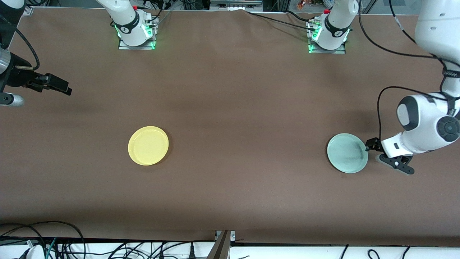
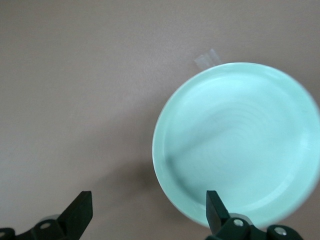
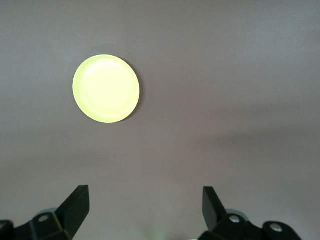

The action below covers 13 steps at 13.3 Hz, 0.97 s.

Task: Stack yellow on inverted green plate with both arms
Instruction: 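Reach the left gripper to the green plate rim and grasp it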

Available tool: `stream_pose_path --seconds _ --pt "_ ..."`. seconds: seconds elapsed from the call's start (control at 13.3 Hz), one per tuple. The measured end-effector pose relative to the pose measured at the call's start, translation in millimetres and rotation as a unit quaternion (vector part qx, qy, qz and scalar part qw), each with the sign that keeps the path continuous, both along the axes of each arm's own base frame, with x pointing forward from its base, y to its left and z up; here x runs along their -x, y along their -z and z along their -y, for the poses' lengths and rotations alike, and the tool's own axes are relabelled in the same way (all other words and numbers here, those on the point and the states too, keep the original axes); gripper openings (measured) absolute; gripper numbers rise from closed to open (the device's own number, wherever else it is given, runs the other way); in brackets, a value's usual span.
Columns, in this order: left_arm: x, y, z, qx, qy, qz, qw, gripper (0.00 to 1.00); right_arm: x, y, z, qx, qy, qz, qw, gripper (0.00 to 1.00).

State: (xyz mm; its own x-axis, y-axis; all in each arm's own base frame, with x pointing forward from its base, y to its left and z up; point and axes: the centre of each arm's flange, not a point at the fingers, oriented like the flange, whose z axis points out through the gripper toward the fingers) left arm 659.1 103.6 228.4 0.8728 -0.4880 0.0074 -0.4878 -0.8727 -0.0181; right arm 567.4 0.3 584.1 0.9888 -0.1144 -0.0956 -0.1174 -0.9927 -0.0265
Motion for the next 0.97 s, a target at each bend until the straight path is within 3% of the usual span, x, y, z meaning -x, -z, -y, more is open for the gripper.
stream_pose_path --seconds 0.22,0.82,0.97 --pt "-1 45 0 0.003 0.009 0.007 1.0 1.0 -1 2 0 0.0 0.0 -0.002 1.0 1.0" --pt "-7 51 12 0.008 0.02 0.013 1.0 0.15 -4 9 -4 0.0 -0.003 -0.008 1.0 1.0" --pt "-13 39 22 0.007 0.033 0.021 0.999 0.07 -4 9 -4 0.0 -0.003 -0.008 1.0 1.0"
